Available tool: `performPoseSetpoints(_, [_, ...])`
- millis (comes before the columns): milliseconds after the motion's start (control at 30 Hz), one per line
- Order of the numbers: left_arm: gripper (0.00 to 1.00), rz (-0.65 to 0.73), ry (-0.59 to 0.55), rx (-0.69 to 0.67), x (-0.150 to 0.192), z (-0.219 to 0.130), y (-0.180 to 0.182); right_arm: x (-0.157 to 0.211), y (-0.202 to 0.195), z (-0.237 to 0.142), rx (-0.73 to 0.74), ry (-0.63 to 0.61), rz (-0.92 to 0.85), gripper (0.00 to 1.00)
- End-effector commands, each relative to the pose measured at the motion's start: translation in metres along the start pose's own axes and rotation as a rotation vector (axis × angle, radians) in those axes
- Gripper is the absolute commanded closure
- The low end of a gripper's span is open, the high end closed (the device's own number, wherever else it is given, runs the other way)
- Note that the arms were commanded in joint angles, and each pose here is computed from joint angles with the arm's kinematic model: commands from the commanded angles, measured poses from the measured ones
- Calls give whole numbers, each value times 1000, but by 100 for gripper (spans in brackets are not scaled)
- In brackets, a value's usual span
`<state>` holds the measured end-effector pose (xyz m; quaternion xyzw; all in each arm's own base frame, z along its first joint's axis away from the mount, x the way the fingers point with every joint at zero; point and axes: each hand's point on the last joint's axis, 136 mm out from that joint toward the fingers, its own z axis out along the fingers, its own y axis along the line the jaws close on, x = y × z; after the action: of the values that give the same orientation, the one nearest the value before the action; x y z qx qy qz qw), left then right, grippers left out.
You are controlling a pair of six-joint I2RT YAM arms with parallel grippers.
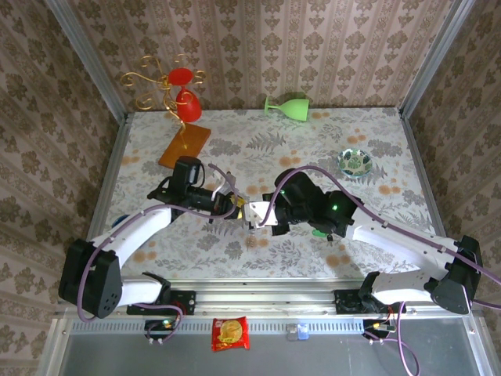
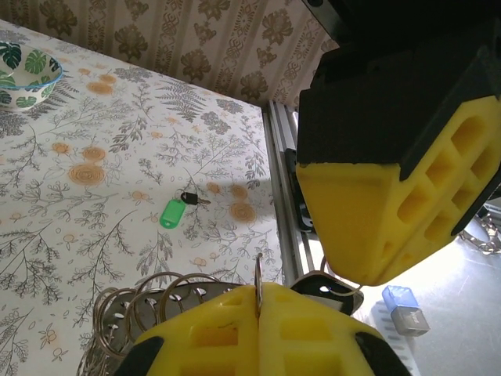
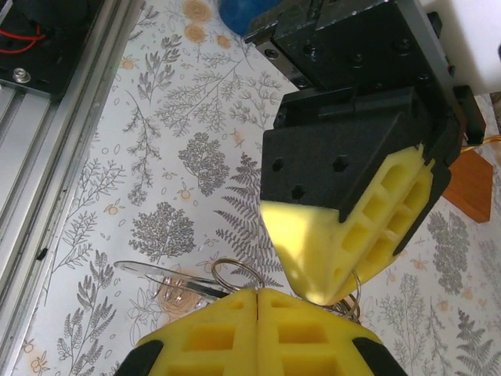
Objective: Put the keys on the keyring
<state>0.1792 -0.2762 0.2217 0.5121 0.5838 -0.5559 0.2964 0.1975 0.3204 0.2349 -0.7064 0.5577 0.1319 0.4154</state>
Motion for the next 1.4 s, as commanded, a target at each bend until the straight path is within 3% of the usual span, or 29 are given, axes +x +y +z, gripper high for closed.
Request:
performPoseSetpoints(0, [100,50,-12,35,-9,-1,-7,5,-13,0,74,40,3,100])
performPoseSetpoints(167, [100,45,-15,55,-7,0,-11,10,-35,-9,185,61,14,100])
performPoseSetpoints(1367, [100,41,-10,62,-8,2,-11,9,-12,4,60,45,17,100])
